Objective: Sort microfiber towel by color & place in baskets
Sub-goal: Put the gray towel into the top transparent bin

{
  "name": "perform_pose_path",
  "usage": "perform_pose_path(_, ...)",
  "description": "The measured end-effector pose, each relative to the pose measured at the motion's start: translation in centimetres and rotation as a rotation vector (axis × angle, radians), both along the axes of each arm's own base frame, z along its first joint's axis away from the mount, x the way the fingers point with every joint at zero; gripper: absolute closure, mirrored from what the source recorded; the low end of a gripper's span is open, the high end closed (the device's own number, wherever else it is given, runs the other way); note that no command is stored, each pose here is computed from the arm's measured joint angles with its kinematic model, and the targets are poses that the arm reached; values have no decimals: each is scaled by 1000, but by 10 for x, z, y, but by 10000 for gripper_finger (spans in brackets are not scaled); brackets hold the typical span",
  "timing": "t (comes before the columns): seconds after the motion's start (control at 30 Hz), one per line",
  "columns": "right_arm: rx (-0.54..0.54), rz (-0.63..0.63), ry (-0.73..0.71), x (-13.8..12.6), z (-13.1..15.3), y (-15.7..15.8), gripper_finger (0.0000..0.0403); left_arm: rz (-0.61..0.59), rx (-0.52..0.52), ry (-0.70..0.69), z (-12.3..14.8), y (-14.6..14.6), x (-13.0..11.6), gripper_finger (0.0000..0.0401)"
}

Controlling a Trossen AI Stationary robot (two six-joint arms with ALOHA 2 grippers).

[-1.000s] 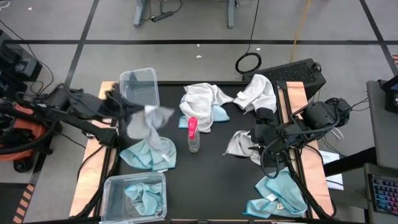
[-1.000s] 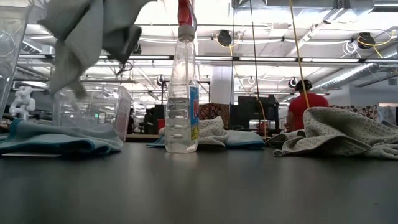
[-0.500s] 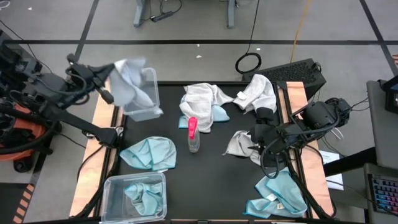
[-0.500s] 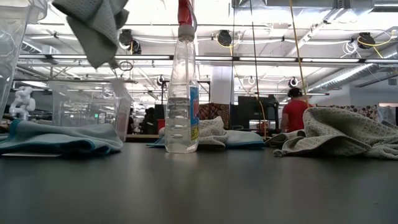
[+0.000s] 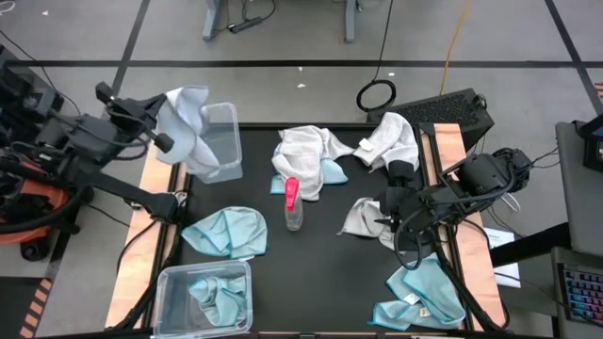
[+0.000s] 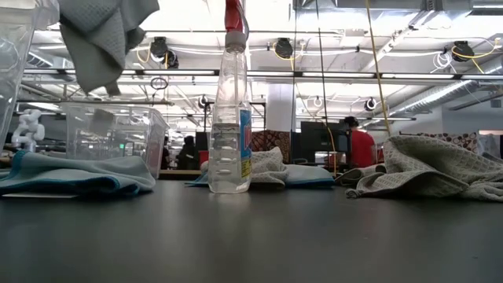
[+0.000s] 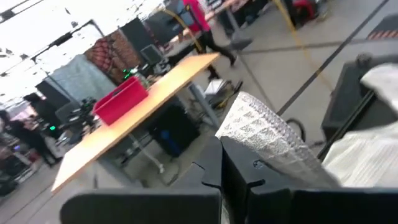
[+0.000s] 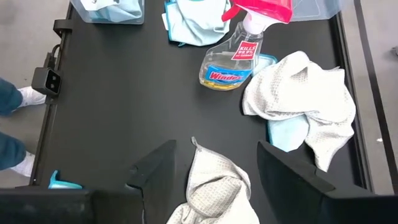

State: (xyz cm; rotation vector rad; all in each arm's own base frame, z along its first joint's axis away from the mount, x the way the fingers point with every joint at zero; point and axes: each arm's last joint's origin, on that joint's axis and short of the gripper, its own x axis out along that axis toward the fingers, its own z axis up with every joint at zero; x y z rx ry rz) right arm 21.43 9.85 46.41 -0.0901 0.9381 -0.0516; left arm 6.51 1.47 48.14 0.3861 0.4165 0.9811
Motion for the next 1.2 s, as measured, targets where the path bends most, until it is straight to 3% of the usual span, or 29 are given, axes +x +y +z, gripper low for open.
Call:
perform_pose_path(0.3,-4,1,-31,2,2,1,191,66,-58,35,-26,2,10,401)
perform_pose_path(0.77,18,-10,-60,4,3,2,191,109,-125,168,-98,4,52,401)
perform_pose_path(1.2,28,-22,-61,5,3,2,191,241,-202,280,-135,25,58,397)
